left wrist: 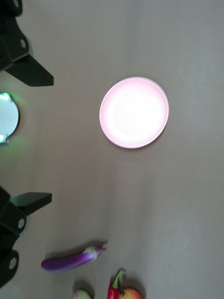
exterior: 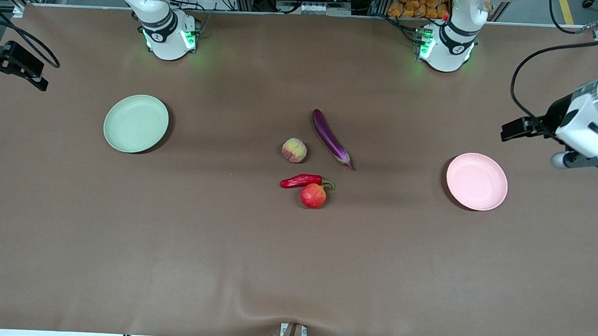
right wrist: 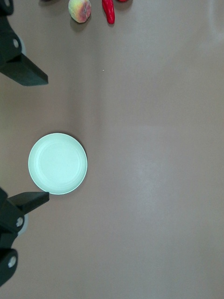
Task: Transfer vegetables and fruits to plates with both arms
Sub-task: 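Move the left gripper over the purple eggplant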
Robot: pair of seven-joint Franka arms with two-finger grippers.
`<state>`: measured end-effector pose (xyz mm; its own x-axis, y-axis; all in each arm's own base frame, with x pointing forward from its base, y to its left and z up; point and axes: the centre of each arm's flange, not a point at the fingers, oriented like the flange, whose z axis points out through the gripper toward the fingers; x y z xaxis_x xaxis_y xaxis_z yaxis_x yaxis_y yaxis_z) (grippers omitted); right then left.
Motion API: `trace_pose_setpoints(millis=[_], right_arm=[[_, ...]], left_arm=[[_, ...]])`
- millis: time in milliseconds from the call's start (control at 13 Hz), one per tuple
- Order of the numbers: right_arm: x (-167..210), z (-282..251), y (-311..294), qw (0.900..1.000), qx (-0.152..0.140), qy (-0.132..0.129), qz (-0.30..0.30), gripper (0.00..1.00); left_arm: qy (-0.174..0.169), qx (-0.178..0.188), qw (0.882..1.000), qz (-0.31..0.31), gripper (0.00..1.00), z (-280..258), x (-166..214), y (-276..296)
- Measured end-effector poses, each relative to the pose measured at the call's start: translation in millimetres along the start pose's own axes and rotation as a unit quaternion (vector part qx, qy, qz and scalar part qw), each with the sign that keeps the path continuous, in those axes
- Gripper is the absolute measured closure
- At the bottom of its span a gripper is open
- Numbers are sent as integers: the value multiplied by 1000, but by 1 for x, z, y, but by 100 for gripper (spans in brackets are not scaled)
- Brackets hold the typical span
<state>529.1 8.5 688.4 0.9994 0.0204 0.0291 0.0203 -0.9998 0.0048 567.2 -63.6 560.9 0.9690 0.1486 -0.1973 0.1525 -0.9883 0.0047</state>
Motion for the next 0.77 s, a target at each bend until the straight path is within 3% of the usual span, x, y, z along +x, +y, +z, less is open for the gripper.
trace_pose_setpoints(millis=[232,772], right_arm=[[0,0,-1,1000,0,0,-1,0],[0,0,-2,1000,0,1,-2,0]], left_arm=[[-14,3,1000,-3,0,29,7,39],[8,14,999,-36,0,148,-12,136]])
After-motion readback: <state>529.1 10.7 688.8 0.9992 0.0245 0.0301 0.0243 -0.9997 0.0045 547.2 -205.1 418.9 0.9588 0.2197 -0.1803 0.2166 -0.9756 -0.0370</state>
